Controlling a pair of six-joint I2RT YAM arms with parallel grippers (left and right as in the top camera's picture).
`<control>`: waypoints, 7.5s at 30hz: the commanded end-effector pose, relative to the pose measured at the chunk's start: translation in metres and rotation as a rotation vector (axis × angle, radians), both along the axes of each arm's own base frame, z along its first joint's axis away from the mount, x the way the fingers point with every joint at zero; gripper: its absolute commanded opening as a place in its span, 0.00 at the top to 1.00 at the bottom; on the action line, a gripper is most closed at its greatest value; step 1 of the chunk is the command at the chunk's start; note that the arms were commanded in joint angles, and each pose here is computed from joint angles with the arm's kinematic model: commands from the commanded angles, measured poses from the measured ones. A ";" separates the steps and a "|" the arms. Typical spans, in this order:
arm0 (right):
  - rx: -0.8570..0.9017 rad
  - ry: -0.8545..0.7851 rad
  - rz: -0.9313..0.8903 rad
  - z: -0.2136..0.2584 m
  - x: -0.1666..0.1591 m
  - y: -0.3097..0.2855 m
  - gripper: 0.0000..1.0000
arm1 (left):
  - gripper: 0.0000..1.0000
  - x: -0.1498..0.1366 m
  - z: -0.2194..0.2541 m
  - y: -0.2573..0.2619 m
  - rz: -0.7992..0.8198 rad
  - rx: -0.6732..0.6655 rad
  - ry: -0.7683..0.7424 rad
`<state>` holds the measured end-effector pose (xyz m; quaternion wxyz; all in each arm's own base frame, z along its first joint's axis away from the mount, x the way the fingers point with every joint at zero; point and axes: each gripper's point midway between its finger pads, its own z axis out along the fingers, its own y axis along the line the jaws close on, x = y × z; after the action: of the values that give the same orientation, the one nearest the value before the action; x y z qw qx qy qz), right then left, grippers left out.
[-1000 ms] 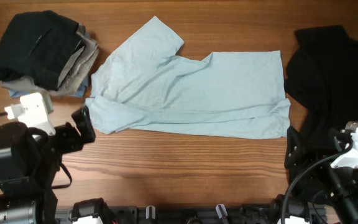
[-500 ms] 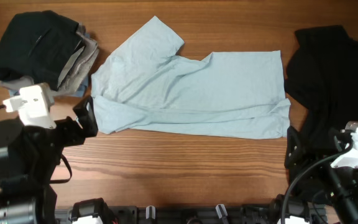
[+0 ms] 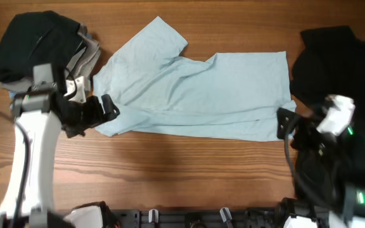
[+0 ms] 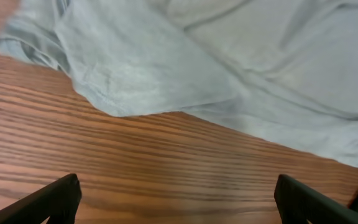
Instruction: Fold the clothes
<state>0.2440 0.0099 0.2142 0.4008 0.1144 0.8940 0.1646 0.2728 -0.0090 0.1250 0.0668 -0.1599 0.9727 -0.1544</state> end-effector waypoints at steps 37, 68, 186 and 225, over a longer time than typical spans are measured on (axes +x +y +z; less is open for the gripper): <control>0.079 0.300 0.030 -0.111 0.077 -0.011 0.00 | 0.96 0.065 0.009 0.028 0.348 0.064 0.007; 0.107 0.457 -0.087 -0.211 0.110 -0.030 0.91 | 0.96 0.142 -0.007 0.031 0.371 0.231 -0.223; 0.166 0.348 -0.058 -0.103 0.117 -0.047 0.21 | 0.96 0.212 -0.138 -0.065 -0.364 0.216 -0.543; 0.067 0.649 -0.249 -0.146 0.066 -0.068 0.96 | 0.96 0.048 0.029 0.059 0.154 0.471 -0.223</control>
<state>0.3346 -0.0445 0.0817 0.1603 0.2319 0.9474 0.1517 0.3343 0.0429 0.1538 0.2345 -0.1393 0.9600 0.0641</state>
